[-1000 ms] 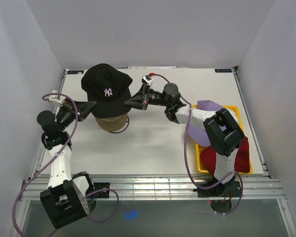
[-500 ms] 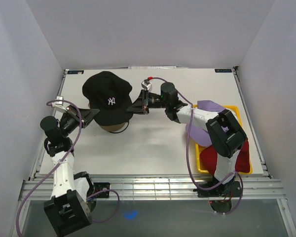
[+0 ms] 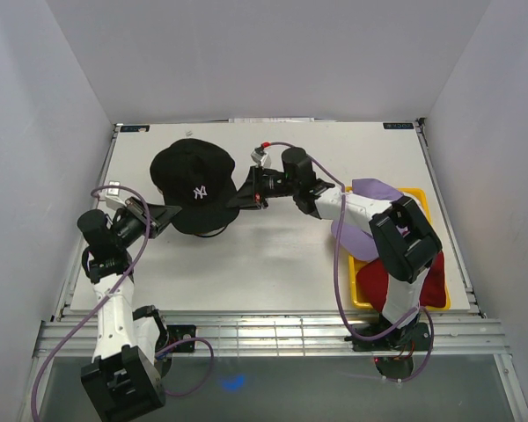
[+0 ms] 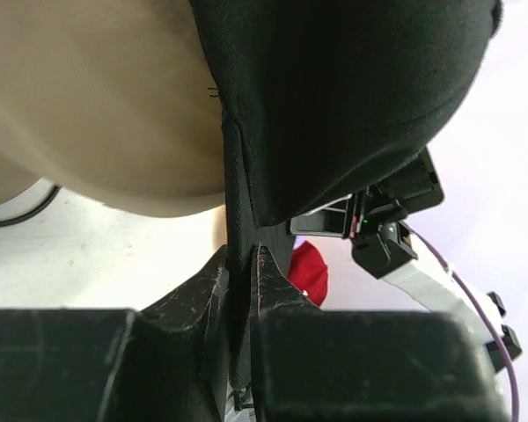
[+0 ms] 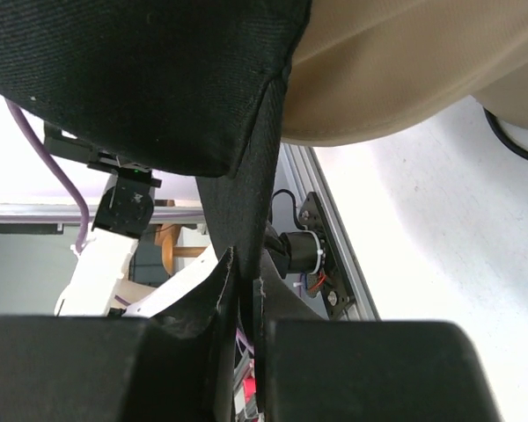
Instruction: Stack the hats
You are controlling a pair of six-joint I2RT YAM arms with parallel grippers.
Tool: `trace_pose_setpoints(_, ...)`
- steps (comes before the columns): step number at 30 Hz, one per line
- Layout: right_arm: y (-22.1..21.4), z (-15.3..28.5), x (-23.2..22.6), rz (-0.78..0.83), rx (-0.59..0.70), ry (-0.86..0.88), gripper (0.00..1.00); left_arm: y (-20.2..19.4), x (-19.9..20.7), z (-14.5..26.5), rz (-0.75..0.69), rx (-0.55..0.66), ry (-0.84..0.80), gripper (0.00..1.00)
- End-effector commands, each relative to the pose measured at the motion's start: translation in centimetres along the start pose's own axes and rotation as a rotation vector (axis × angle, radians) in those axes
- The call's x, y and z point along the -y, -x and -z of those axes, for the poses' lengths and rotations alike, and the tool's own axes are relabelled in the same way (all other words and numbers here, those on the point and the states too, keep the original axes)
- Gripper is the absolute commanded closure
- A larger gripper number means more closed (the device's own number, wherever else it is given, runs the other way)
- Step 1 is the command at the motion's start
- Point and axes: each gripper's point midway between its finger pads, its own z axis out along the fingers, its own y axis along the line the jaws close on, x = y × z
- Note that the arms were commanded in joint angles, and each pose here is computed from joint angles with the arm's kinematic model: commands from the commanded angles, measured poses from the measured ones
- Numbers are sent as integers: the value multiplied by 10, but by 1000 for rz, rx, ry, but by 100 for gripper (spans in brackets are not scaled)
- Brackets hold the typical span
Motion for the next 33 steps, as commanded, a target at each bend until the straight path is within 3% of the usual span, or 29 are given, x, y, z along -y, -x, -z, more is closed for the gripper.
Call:
trace_pose_setpoints(1,-26,-25,13,37,-55,-40,92,-25,13,4,-57,-107,-27,100)
trace_pose_setpoints(33,-50,-35,99,-92,-103,-188,92,-49,-90,4,174,-96,307,100)
